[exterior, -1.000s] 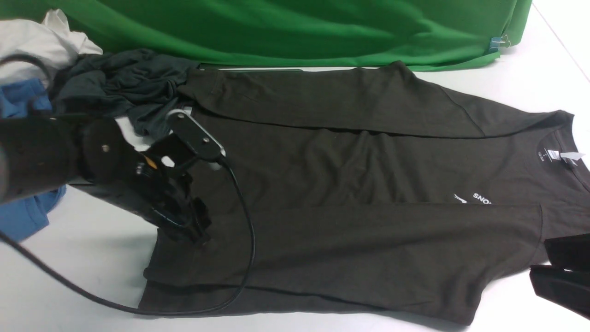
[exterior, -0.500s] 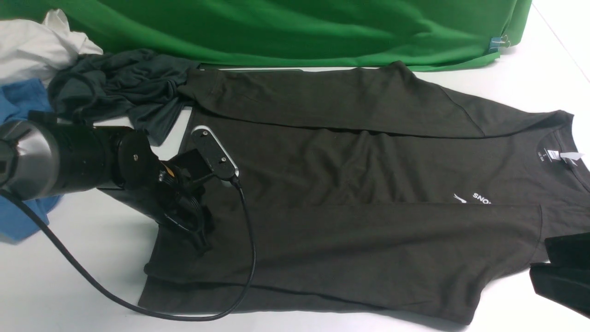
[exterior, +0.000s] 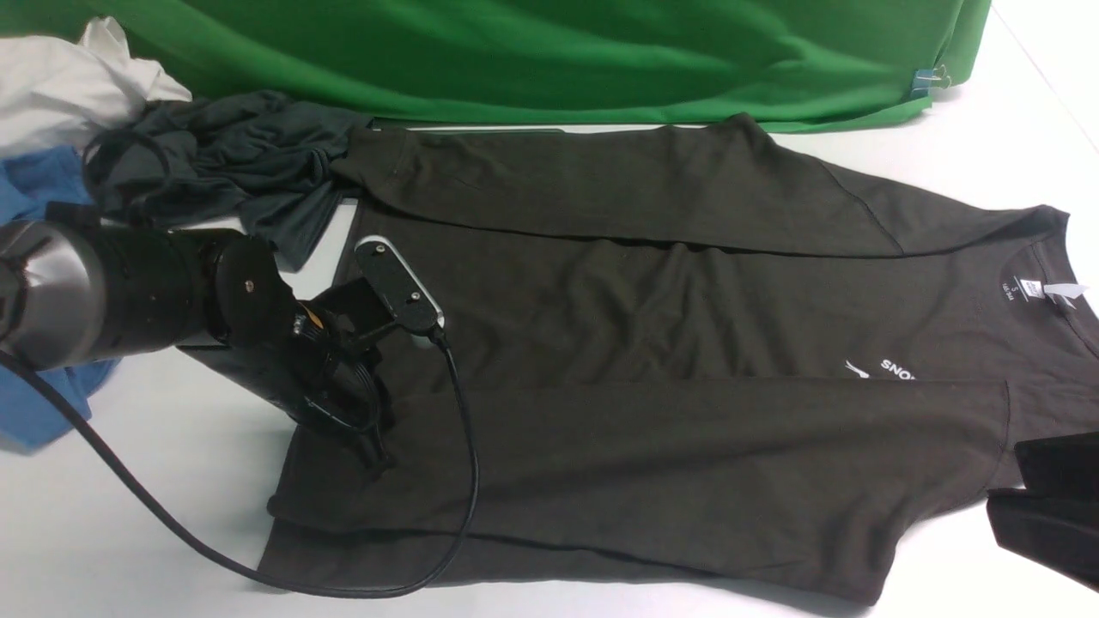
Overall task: Fold a long-sleeved shirt on a white desktop.
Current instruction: 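Grasp the left edge of the dark T-shirt lying flat on the table, then fold the left side of the black T-shirt inward over its body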
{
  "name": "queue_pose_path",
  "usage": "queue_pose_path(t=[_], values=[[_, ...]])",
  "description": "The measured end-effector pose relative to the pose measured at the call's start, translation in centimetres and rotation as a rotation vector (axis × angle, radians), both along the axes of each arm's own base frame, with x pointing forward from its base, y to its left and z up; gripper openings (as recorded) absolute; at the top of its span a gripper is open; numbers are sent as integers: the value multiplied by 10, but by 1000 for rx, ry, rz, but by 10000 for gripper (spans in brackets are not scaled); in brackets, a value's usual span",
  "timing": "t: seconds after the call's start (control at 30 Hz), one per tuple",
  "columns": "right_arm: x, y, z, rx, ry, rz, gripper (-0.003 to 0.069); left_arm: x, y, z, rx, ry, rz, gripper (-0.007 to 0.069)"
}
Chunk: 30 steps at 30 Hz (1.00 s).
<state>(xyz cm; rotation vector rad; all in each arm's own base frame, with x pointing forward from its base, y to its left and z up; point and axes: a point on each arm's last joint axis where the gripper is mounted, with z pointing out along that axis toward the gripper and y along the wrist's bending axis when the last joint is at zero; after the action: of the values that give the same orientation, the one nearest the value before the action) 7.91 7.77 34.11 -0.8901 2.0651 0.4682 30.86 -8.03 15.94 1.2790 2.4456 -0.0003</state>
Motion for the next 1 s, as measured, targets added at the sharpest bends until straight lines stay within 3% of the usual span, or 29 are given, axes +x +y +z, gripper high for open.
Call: queue_pose_path(t=[0.57,1.0], values=[[0,0,1,5,-6,-1,238,-9,0,43,-60,-105,20,36],[0,0,1,11,-2,-7,238,24,-8,78,-91,-204,19,36]])
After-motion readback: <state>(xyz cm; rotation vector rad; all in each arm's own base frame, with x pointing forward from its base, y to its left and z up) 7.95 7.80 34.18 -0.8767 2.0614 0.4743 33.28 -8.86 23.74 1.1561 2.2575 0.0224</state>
